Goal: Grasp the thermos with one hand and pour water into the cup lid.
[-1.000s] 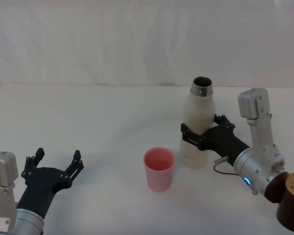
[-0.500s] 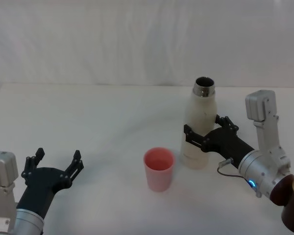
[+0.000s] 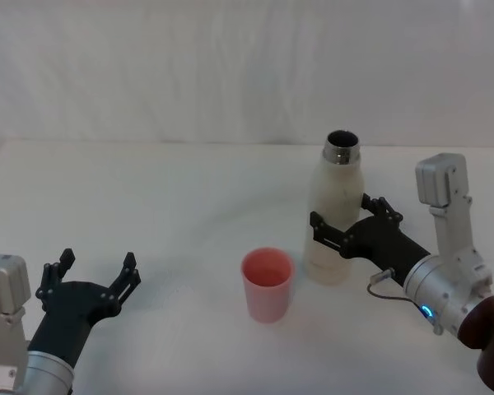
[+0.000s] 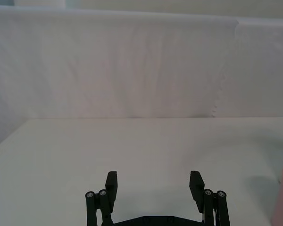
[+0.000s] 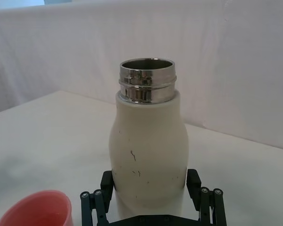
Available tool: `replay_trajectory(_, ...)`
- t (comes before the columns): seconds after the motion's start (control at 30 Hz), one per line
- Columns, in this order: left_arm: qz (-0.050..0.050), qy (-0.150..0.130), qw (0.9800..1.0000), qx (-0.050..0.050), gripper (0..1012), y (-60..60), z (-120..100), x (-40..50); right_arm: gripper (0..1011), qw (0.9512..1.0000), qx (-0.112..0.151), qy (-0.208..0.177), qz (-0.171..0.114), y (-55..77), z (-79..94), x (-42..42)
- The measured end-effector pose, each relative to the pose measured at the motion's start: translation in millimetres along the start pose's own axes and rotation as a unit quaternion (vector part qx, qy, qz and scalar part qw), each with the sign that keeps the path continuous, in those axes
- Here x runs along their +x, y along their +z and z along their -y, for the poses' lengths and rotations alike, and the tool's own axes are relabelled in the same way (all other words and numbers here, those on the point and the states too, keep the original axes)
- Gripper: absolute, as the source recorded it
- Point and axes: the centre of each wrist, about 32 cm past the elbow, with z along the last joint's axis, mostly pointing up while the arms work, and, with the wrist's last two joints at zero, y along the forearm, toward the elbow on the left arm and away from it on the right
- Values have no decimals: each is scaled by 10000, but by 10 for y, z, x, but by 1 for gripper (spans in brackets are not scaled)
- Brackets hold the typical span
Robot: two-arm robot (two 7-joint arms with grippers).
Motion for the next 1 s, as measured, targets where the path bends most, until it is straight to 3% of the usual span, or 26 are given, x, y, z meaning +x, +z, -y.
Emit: replay_trajectory(1.0,0,0,10000,0,1001,0,0,0,1001,10000,32,-86,-31,-31,387,-40)
